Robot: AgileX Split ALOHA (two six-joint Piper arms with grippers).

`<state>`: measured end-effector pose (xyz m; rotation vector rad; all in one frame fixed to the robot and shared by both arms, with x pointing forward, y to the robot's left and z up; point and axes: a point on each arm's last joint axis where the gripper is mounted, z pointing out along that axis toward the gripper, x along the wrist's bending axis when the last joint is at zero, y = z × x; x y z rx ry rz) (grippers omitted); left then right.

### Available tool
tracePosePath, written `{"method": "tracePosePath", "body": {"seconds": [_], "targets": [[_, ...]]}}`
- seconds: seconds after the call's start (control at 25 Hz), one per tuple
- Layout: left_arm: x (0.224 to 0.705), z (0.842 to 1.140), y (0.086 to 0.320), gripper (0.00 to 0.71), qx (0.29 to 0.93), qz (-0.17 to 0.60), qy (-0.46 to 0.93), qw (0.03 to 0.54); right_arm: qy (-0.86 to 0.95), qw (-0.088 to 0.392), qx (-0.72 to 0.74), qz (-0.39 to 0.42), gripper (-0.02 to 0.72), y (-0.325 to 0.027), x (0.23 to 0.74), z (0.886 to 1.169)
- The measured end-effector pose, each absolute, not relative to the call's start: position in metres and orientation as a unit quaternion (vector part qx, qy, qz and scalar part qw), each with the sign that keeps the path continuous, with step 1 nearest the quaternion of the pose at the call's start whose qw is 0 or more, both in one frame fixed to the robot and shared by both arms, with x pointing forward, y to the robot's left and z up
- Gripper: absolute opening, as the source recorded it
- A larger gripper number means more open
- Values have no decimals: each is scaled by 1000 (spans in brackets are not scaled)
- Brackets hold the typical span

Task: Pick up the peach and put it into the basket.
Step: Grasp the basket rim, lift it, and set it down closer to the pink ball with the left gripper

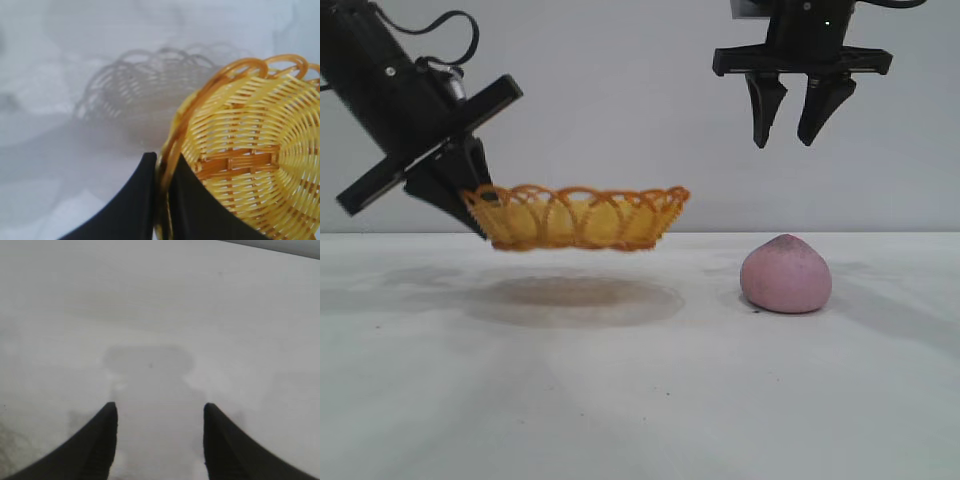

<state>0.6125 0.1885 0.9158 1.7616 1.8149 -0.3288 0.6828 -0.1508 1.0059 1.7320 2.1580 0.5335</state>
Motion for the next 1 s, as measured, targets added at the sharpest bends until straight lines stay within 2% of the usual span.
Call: {"method": "tracePosePath", "body": {"seconds": [0.4,0.44,0.52,0.64,0.72,0.88,0.92,1.0], "targets": [[576,892,174,0,633,-128,710,279,752,157,609,197,372,-149,682,1008],[575,890,174,69,634,-129,711,276,752,157,609,198,372,-149,683,1008],[574,890,174,69,634,-129,711,277,753,156,608,198,372,-149,682,1008],[575,890,173,255,630,-131,713,279,754,156,607,199,372,-149,683,1008],[574,890,173,334,630,-133,713,279,754,156,606,199,372,-149,683,1008],[573,898,174,333,648,-122,698,280,756,156,603,199,372,-149,683,1008],[573,902,175,375,651,-118,694,283,756,155,604,200,372,-149,682,1008],[572,910,175,359,659,-111,686,288,756,154,604,200,372,-148,682,1008]]}}
